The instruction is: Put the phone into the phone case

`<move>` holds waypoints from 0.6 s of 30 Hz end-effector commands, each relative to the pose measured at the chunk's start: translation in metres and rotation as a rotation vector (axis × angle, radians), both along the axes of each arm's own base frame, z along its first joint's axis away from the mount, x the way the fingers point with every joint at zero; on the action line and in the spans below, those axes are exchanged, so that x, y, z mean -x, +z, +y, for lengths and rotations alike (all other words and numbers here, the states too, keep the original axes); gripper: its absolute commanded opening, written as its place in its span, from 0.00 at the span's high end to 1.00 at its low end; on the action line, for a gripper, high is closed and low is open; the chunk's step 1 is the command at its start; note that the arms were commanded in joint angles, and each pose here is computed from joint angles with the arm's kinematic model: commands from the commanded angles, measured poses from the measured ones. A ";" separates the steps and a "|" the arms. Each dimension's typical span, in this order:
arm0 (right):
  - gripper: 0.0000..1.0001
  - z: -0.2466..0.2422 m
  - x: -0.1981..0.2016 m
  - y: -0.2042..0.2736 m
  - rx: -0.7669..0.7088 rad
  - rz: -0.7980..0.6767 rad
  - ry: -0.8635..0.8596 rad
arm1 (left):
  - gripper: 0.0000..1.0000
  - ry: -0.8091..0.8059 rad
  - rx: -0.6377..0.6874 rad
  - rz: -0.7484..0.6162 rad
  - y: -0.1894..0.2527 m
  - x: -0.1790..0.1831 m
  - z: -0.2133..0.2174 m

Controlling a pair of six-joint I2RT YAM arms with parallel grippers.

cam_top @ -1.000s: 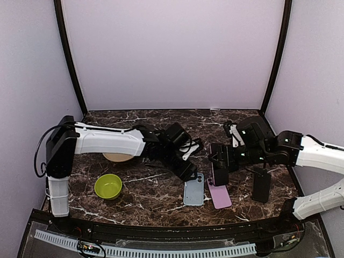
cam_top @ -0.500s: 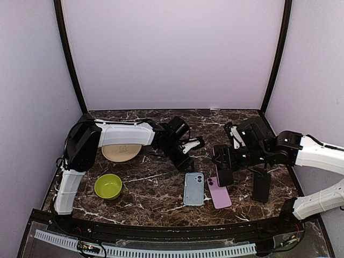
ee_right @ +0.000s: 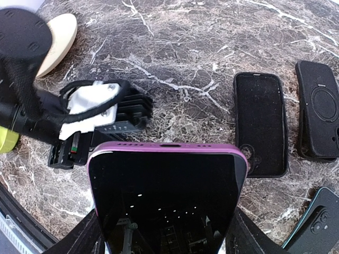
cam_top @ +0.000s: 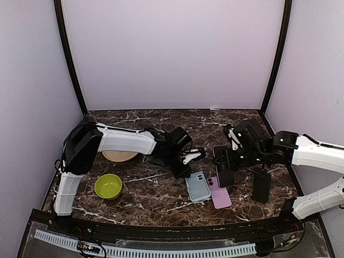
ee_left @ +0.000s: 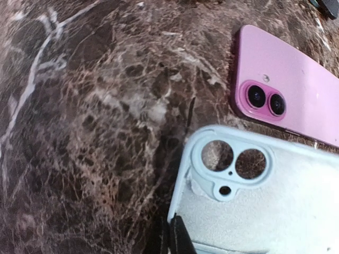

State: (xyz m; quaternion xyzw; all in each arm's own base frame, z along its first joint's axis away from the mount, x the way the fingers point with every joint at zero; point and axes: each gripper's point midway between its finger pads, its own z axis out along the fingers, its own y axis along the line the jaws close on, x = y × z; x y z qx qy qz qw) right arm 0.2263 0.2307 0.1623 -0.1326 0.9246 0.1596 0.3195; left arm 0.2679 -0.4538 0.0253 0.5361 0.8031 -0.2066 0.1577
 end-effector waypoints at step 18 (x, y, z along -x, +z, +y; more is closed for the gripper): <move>0.80 0.095 0.008 -0.019 -0.030 -0.072 0.119 | 0.39 0.508 -0.107 -0.286 0.047 -0.003 0.073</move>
